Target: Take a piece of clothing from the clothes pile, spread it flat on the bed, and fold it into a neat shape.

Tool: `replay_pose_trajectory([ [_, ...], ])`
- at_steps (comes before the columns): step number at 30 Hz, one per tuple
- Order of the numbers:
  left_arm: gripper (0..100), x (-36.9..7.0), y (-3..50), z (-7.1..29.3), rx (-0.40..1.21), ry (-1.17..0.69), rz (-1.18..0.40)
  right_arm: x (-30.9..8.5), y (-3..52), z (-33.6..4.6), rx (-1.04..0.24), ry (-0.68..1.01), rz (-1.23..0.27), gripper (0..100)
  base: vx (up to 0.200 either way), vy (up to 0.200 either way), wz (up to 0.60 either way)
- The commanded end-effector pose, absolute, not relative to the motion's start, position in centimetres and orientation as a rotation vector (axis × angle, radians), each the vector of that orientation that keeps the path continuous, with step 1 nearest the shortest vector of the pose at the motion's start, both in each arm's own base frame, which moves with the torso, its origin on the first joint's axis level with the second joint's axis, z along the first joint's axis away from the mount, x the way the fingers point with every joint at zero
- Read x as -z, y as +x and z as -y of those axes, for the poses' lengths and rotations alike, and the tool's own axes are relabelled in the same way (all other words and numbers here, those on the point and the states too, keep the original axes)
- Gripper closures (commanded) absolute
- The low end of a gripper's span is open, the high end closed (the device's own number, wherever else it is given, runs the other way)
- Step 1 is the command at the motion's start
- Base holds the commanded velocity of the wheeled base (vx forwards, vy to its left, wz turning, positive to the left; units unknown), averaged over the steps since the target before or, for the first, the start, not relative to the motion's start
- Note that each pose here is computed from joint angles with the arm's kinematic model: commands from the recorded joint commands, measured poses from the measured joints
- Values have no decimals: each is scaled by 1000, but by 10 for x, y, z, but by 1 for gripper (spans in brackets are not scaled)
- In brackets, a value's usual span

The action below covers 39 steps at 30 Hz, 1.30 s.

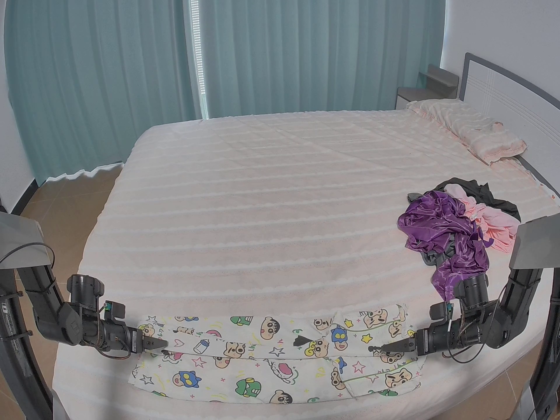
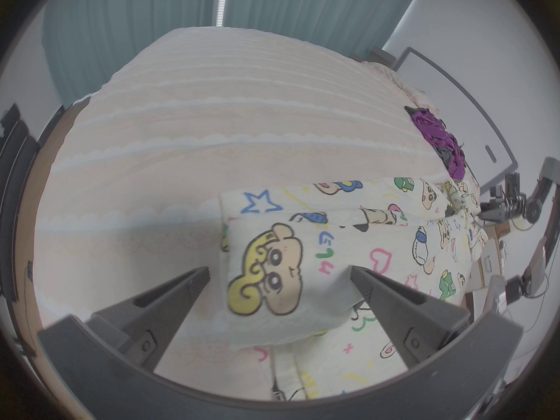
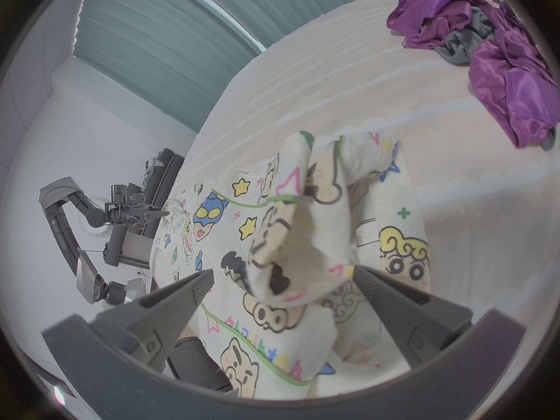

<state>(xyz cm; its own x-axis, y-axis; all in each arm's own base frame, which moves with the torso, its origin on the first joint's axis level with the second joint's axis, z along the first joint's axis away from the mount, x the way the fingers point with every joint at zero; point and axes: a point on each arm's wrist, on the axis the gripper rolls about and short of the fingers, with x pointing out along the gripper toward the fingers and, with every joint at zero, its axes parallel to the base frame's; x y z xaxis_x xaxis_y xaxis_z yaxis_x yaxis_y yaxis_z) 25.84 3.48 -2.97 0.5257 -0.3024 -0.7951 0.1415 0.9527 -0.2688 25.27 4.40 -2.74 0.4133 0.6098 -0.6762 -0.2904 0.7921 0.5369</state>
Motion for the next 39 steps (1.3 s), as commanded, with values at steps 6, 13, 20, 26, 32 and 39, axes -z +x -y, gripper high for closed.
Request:
replay_pose_trajectory([
  [6,0,-1,251,-73,181,-457,-846,-26,247,-20,-497,421,-805,0,0,0,0],
  [13,0,-34,254,-86,81,-832,-747,-68,240,-53,-560,566,-741,0,0,0,0],
  [20,0,-56,256,-85,68,-1195,-702,-48,258,-107,-547,598,-843,0,0,0,0],
  [26,0,-53,253,-83,77,-1193,-685,-20,272,-132,-504,601,-896,0,0,0,0],
  [32,0,-39,251,-82,73,-1190,-695,6,278,-136,-441,624,-960,0,0,0,0],
  [39,0,-34,249,-81,76,-1182,-684,29,287,-117,-289,620,-970,0,0,0,0],
])
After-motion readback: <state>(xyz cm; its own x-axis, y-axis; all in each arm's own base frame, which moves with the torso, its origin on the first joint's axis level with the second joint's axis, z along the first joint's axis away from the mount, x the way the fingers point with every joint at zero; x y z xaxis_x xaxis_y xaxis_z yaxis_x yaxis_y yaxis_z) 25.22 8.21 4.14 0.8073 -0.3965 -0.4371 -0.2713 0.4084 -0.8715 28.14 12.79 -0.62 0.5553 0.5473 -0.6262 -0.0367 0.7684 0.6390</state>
